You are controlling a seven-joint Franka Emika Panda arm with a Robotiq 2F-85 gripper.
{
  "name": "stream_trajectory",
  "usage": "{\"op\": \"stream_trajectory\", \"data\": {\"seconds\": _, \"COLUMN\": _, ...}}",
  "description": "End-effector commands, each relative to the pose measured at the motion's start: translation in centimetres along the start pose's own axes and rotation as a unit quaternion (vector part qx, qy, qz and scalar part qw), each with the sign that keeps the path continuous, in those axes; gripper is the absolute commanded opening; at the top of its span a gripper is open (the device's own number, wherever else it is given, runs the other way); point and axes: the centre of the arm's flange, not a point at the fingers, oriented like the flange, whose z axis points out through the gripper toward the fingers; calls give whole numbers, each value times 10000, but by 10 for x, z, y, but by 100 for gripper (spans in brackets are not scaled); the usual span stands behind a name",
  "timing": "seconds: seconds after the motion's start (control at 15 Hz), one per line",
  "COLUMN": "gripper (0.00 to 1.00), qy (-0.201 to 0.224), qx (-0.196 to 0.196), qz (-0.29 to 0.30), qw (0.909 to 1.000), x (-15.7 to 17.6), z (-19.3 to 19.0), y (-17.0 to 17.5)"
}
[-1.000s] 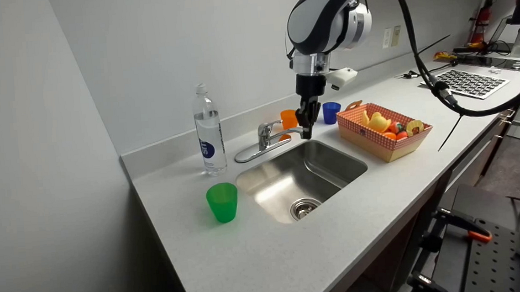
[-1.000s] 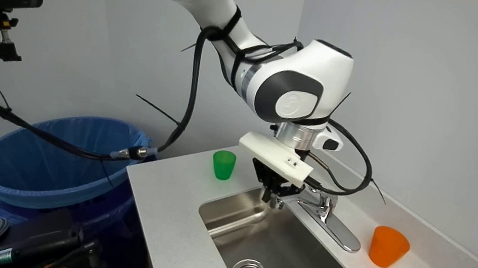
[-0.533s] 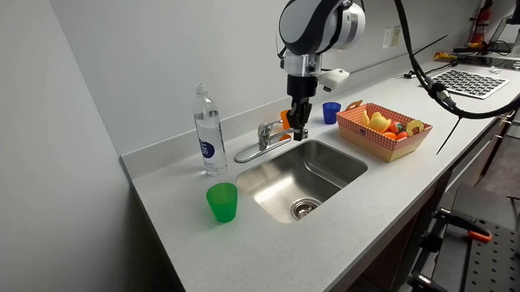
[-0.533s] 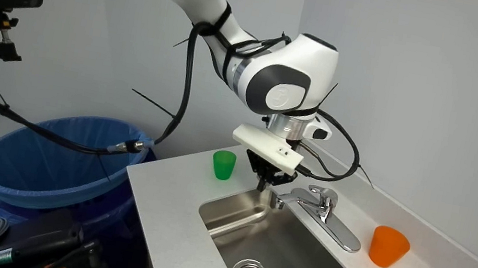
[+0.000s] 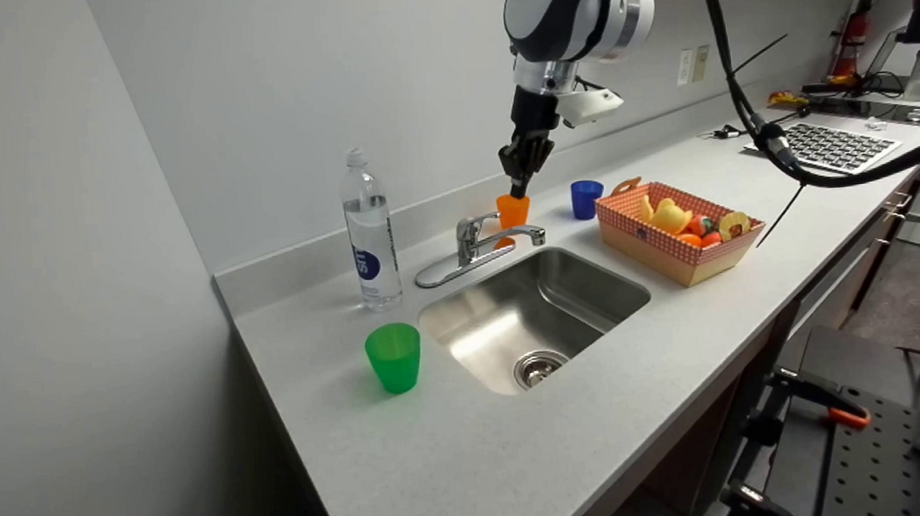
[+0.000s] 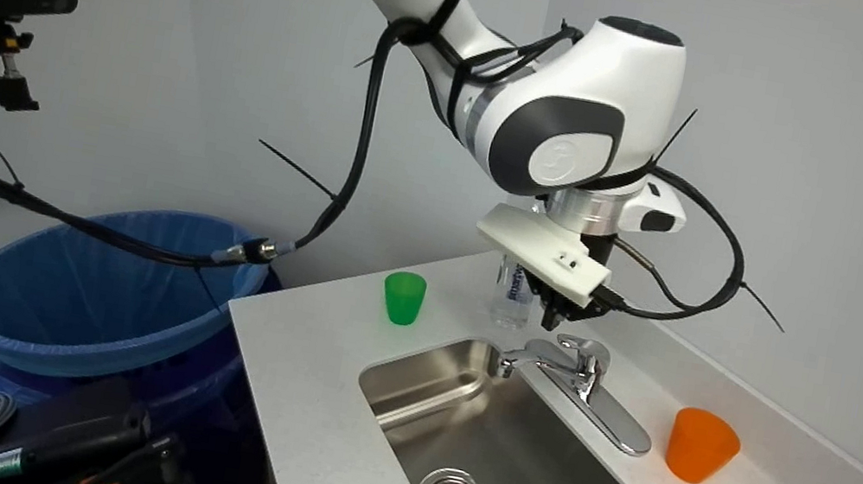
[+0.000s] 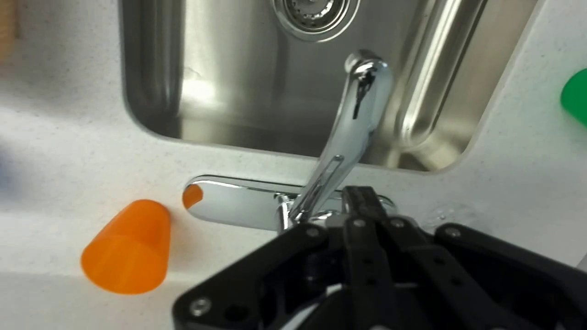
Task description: Push the faucet to the left
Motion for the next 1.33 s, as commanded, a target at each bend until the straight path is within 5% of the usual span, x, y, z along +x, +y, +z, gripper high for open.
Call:
{"op": "stream_trajectory", "data": {"seconds": 0.0, "gripper": 0, "qy": -23, "qx": -484, "qz": 315, "qw": 9983, "x": -3, "z": 6, "y": 25}}
{"op": "stream_trajectory", "data": {"seconds": 0.33, "gripper": 0, "qy": -373, "qx": -894, "qz": 197, "qw": 9951, "x": -24, "z": 32, "y": 42}}
{"op": "stream_trajectory", "data": {"seconds": 1.27, "gripper": 0, "qy": -458, "qx": -278, "qz": -159, "qw": 9984, "x": -30, "z": 58, "y": -16}}
